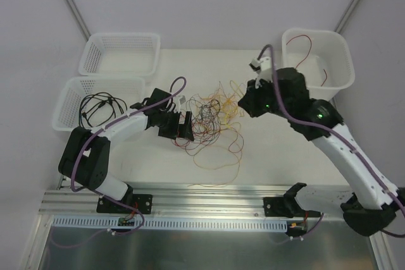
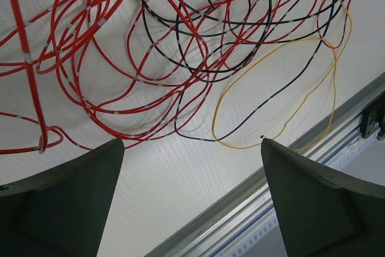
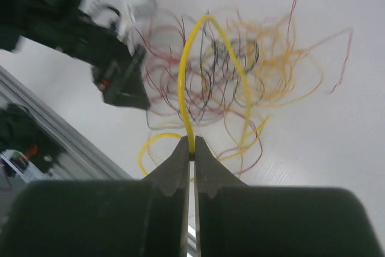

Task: Untangle the cables

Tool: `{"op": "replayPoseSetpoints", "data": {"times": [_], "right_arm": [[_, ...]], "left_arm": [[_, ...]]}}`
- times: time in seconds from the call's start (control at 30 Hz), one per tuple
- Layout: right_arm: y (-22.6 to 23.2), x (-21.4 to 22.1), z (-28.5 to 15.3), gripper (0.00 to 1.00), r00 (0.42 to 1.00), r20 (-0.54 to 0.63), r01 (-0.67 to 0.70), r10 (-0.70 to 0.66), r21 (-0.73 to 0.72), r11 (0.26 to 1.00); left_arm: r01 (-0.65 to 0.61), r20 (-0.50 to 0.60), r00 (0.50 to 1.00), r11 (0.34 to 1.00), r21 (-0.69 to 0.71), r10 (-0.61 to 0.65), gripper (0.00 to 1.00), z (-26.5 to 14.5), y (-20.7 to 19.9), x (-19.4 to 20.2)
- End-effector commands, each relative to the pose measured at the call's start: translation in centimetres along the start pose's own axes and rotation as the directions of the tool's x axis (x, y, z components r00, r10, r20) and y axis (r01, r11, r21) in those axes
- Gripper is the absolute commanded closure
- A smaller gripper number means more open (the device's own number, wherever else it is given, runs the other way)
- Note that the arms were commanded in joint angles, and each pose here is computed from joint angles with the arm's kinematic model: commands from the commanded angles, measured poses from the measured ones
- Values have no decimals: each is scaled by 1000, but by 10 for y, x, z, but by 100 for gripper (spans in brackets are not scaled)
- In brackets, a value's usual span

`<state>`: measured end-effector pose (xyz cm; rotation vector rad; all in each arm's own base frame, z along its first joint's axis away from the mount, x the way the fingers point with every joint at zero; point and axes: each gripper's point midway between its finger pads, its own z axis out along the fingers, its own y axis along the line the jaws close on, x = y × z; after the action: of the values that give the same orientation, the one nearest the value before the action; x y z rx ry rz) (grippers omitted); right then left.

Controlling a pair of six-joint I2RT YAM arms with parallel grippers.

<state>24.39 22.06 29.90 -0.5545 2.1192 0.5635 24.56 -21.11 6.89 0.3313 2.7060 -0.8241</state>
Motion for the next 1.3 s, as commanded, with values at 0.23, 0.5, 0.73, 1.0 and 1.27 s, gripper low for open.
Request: {"op": "replayPoseSetpoints", "data": {"times": [0.23, 0.5, 0.73, 1.0, 1.27], "right_arm": [[28, -135, -210, 99, 772, 632, 120, -71, -35, 992], [32, -148, -233, 99, 676, 735, 120, -44, -51, 992], [20, -103, -166, 99, 825, 564, -6, 46, -73, 997], [35, -106, -168, 99, 855, 500, -64, 137, -162, 985], [45, -118, -198, 99, 827, 536, -65, 174, -216, 974]], "left_arm": [[-18, 29, 999, 1000, 22, 18, 1, -8, -11, -9], [-51, 51, 998, 998, 37, 49, 1, -14, -18, -12], [-257, 203, 950, 964, 72, 238, 1, -48, -56, -22], [-667, 621, 620, 739, 95, 480, 1, -106, -170, -33], [-788, 687, 473, 613, 51, 551, 1, -60, -227, -46]]}}
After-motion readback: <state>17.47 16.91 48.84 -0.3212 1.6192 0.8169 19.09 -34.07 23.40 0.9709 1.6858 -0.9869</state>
